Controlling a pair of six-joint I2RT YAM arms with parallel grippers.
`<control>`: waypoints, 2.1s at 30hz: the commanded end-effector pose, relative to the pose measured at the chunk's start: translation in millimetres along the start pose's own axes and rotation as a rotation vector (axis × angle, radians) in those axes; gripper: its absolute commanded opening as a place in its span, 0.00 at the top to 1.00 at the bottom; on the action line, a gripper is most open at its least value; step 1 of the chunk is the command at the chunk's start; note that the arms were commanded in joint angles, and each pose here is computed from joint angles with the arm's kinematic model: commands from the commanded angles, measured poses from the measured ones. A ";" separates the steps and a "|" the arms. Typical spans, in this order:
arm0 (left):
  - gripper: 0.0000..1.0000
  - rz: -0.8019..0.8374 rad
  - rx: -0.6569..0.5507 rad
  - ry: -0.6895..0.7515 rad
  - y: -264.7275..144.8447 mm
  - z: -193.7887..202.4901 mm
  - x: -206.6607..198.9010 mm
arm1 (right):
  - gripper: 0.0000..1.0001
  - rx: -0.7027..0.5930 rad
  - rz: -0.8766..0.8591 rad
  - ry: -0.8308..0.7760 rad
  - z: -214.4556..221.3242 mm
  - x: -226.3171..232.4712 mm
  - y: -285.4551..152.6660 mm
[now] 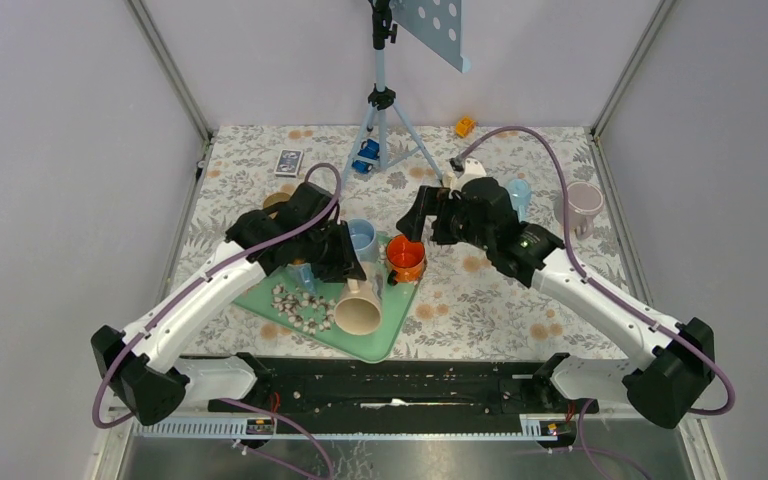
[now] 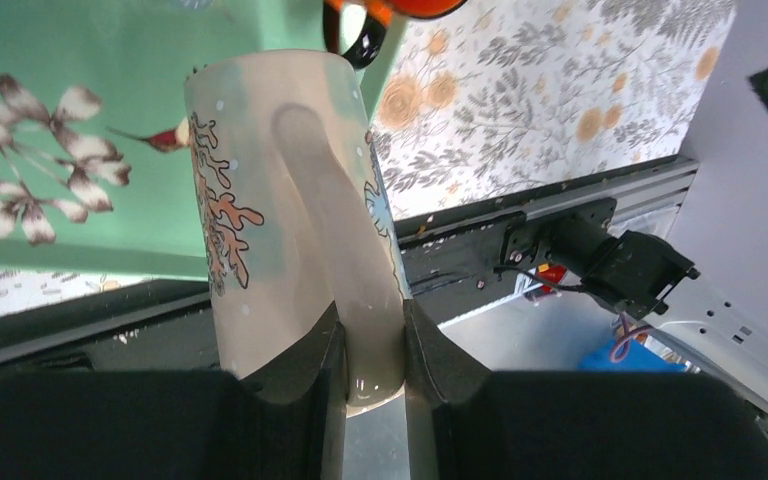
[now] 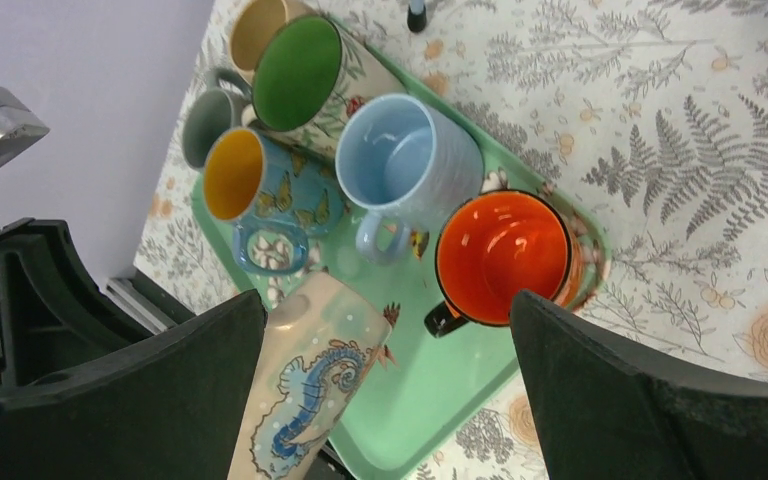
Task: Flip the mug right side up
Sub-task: Place the cup on the tray.
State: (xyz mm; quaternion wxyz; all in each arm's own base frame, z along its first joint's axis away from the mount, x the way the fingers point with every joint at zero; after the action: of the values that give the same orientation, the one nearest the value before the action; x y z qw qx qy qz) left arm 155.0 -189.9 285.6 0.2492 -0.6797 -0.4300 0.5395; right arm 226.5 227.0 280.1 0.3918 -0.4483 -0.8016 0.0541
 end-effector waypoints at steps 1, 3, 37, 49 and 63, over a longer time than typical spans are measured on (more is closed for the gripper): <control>1.00 0.117 0.033 -0.042 -6.8 1.8 -6.3 | 0.00 0.034 -0.069 -0.053 9.1 2.2 -6.6; 1.00 0.109 0.057 -0.048 -2.0 3.7 -1.9 | 0.00 0.053 -0.086 -0.056 14.9 0.5 -6.4; 1.00 0.052 0.299 -0.194 55.0 -17.0 39.2 | 0.22 0.194 -0.107 -0.563 135.9 60.1 -4.6; 0.99 0.044 0.292 -0.202 56.0 -24.4 40.2 | 0.45 0.218 -0.005 -0.575 140.4 63.0 16.7; 0.88 0.017 0.220 -0.169 52.9 -38.1 40.8 | 0.62 0.230 0.079 -0.579 142.6 62.2 30.2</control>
State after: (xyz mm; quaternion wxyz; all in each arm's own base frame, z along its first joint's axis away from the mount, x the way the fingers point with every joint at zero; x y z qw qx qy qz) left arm 196.9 -177.5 222.8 0.2944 -0.5750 -0.3660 0.6699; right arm 123.8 326.3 195.7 0.2007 -0.3634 -0.8594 0.2983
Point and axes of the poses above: each gripper's point midway between its finger pads, its own y axis out along the fingers, its own x axis along the line the jaws close on, z = x × y, the point moved 8 cm from there along -y, back along the fingers, and after that the axes turned 4 degrees about y, right-handed, at the moved point
